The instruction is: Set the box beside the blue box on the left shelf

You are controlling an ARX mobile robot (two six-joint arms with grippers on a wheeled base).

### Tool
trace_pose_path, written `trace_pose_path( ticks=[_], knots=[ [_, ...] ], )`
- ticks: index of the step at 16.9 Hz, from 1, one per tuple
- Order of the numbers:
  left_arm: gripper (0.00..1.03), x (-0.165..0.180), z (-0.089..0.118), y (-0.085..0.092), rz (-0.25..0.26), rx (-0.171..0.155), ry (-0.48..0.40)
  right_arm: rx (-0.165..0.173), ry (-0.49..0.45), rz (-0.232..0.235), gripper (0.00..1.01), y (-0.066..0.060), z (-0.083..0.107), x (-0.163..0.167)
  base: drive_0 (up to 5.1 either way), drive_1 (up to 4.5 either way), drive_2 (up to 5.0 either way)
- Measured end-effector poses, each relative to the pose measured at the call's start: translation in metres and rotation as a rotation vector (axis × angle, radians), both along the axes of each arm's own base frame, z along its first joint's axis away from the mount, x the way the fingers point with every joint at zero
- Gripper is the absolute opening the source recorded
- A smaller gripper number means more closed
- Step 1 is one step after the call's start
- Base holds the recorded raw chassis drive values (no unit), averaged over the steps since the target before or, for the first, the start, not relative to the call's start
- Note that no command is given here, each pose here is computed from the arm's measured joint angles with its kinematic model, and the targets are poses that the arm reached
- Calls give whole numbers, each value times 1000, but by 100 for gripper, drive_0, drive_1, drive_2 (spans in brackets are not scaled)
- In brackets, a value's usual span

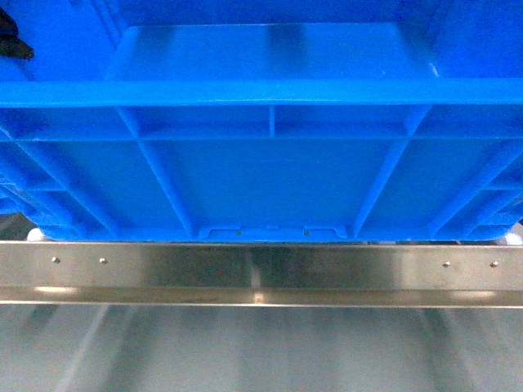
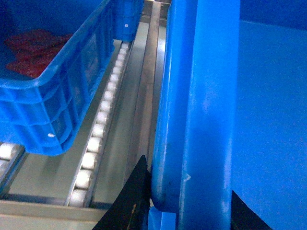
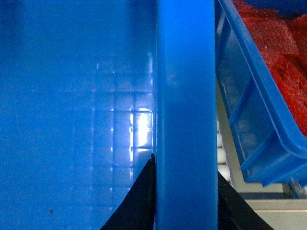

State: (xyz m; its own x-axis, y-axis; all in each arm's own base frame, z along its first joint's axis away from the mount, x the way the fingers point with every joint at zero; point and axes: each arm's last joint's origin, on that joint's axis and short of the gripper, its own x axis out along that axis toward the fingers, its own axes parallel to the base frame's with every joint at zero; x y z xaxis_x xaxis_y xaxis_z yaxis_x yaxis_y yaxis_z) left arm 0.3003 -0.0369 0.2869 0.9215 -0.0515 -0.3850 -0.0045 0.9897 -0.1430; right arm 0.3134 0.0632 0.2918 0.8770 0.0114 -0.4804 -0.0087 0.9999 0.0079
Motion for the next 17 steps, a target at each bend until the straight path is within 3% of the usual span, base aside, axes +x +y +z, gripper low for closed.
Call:
trace_pose_path(
  ticks=[4,17],
  knots=[
    [20,0,-1,0,0,1,6,-1,7,1,21,0,-1,0,-4,424,-433],
    [20,0,0,0,0,1,1,0,3,0,21,0,-1,0,0,0,0]
  ],
)
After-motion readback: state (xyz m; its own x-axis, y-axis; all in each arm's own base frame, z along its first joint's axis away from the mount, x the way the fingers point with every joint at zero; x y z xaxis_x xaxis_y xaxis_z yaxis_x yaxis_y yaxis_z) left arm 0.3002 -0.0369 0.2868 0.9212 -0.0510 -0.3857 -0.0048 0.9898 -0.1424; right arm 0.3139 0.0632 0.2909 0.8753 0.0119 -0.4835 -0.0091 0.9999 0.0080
